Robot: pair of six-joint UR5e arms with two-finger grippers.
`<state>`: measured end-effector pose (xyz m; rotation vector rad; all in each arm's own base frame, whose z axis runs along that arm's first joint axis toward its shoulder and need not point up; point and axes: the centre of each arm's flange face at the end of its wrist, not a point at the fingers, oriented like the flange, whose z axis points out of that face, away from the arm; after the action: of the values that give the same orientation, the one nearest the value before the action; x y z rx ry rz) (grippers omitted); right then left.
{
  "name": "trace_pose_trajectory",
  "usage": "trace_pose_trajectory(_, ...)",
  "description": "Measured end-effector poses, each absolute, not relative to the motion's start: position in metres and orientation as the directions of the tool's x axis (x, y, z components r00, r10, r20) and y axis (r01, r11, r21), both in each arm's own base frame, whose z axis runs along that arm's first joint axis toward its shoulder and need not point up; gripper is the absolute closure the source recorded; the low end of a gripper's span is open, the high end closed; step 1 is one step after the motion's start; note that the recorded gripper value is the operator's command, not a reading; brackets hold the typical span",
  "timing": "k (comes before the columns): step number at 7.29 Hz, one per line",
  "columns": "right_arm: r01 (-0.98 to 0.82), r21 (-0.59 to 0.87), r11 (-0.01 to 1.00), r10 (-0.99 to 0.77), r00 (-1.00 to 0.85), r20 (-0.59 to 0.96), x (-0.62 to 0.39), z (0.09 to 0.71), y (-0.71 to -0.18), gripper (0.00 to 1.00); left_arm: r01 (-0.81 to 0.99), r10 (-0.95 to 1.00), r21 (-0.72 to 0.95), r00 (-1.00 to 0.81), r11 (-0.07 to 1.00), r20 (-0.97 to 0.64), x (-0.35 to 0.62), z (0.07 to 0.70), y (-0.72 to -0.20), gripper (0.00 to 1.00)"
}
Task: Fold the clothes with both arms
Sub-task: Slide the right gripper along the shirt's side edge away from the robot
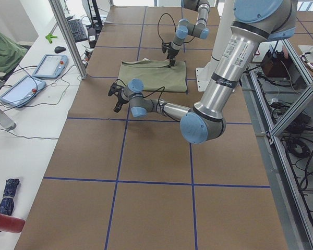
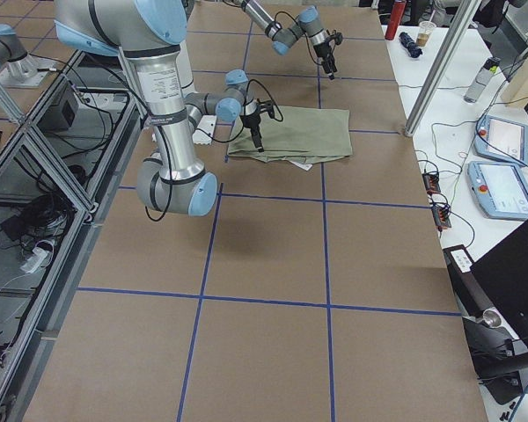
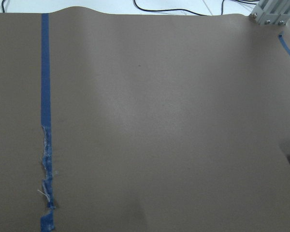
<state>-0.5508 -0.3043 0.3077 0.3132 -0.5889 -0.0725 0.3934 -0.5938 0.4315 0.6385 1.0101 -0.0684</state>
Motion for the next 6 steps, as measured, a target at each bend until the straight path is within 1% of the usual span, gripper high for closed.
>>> trace_pose_trajectory(3,0.012,0.286,0.958,-0.154,0.866,0.477,-0.536,0.315,-0.323,0.00,0.335,0.234,0.465,0.544,0.819,-0.806,0.397,0.431,-0.592,0.00)
trace_pose_trajectory(6,0.015,0.273,0.962,-0.129,0.905,0.405,-0.511,0.338,-0.349,0.00,0.334,0.236,0.465,0.544,0.820,-0.805,0.398,0.431,-0.591,0.00)
